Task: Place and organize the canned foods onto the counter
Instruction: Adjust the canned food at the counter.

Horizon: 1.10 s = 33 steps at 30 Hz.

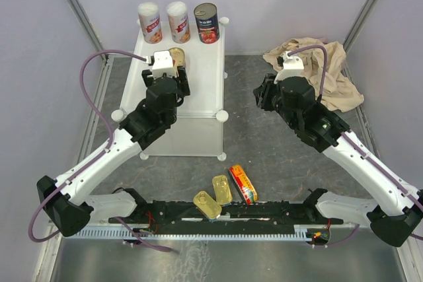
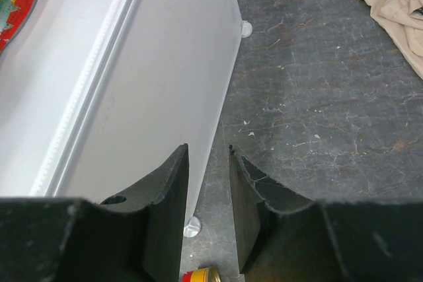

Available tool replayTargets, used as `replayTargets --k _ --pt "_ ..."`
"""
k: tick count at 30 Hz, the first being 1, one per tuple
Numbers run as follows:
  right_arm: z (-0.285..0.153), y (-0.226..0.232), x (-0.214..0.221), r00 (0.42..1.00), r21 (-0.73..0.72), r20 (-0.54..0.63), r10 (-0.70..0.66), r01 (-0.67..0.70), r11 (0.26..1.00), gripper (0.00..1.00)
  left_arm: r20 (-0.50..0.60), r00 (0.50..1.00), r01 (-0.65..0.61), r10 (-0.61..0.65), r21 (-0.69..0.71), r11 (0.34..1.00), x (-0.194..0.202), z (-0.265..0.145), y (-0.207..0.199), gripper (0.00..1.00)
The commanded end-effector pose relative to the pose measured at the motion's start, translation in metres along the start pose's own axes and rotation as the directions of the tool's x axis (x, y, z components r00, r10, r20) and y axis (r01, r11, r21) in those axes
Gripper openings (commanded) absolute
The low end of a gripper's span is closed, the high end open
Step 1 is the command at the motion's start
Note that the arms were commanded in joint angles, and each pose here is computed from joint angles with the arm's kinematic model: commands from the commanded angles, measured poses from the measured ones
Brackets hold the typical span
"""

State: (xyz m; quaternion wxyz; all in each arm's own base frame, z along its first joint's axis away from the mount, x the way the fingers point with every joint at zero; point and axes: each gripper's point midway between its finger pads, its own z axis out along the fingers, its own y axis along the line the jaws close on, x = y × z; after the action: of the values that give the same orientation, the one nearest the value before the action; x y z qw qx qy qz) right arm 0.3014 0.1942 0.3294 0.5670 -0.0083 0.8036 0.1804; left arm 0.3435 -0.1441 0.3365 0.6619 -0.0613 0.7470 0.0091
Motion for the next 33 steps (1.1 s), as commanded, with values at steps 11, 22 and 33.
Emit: replayTargets --k 11,22,33 --pt "-0.005 0.005 -0.015 0.998 -0.031 0.056 0.031 -0.029 0.999 0.39 0.049 0.998 0.049 -0.046 -0.051 0.998 -0.017 0.017 0.026 0.72" --pt "-0.005 0.002 -0.009 0.999 -0.026 0.048 0.022 -0.021 0.999 0.39 0.048 0.997 0.066 -0.062 -0.082 0.994 -0.019 0.032 0.04 0.72" --pt "-0.001 -0.001 0.004 0.999 -0.021 0.027 0.024 -0.023 1.0 0.39 0.028 0.996 0.088 -0.085 -0.111 0.99 -0.013 0.051 0.051 0.7"
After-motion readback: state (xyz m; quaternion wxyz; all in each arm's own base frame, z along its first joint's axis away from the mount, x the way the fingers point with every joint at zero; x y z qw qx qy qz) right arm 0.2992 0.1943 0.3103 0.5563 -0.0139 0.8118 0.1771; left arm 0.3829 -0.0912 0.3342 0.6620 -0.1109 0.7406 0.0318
